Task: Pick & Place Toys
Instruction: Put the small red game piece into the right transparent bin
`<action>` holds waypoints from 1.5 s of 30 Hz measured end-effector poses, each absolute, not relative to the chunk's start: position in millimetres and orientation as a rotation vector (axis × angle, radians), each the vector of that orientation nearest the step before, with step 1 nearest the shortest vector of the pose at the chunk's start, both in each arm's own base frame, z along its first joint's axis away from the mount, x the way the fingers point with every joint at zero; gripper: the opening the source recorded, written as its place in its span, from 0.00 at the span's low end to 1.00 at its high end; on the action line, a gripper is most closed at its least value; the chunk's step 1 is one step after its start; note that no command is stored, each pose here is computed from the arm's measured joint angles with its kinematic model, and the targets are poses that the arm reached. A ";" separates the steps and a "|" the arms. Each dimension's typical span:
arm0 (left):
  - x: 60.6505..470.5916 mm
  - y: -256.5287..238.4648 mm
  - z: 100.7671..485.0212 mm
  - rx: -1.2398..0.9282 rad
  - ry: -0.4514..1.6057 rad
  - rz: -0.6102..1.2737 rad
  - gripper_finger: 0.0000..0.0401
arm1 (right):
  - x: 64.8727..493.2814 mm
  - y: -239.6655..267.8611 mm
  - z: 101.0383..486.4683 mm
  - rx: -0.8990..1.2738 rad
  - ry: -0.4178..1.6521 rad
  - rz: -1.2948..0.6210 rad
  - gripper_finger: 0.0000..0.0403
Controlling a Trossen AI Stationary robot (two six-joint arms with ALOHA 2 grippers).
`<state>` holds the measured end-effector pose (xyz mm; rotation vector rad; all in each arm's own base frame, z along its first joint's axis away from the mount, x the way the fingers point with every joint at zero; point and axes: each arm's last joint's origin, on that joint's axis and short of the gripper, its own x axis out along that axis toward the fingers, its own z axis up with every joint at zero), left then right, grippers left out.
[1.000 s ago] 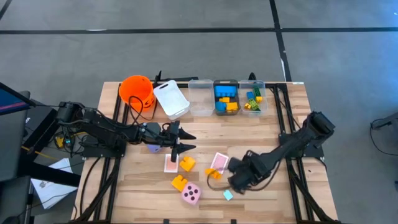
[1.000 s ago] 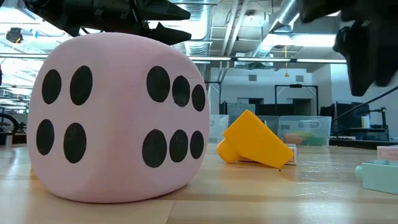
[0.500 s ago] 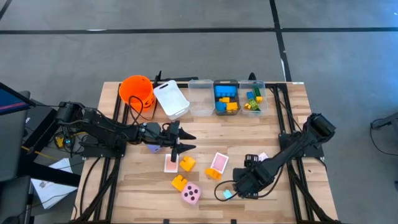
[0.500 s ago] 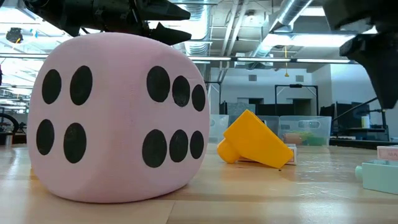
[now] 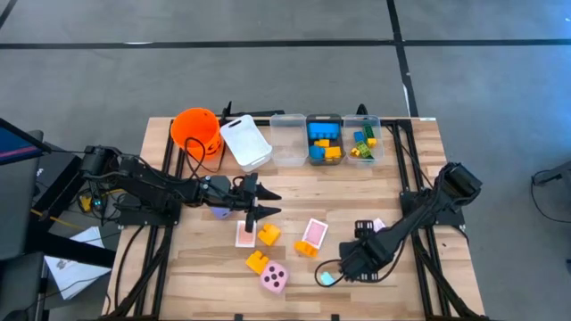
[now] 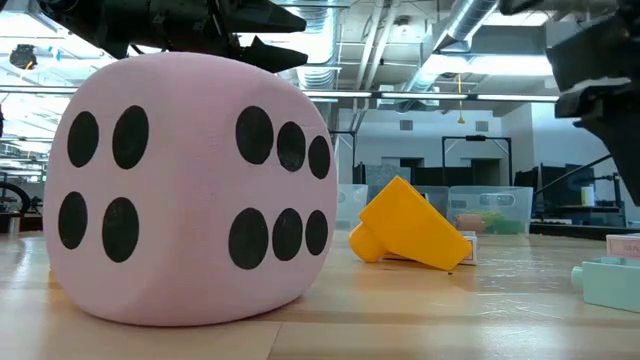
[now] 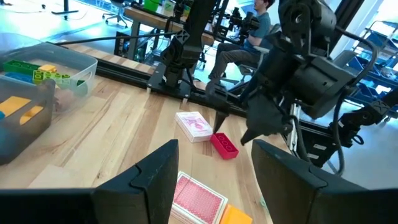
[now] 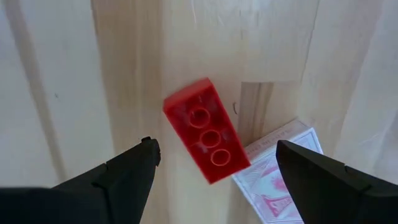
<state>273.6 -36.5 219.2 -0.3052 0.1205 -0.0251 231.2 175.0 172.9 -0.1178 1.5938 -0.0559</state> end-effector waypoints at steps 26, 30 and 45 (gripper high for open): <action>271.9 -42.0 213.0 -0.298 0.186 -0.036 0.49 | 240.9 158.5 159.2 -0.111 1.603 0.081 0.70; 271.9 -42.0 213.0 -0.298 0.186 -0.036 0.49 | 242.3 156.6 159.2 -0.088 1.614 0.088 0.70; 271.9 -42.0 213.0 -0.298 0.186 -0.036 0.49 | 246.8 158.5 159.4 0.010 1.614 0.151 0.70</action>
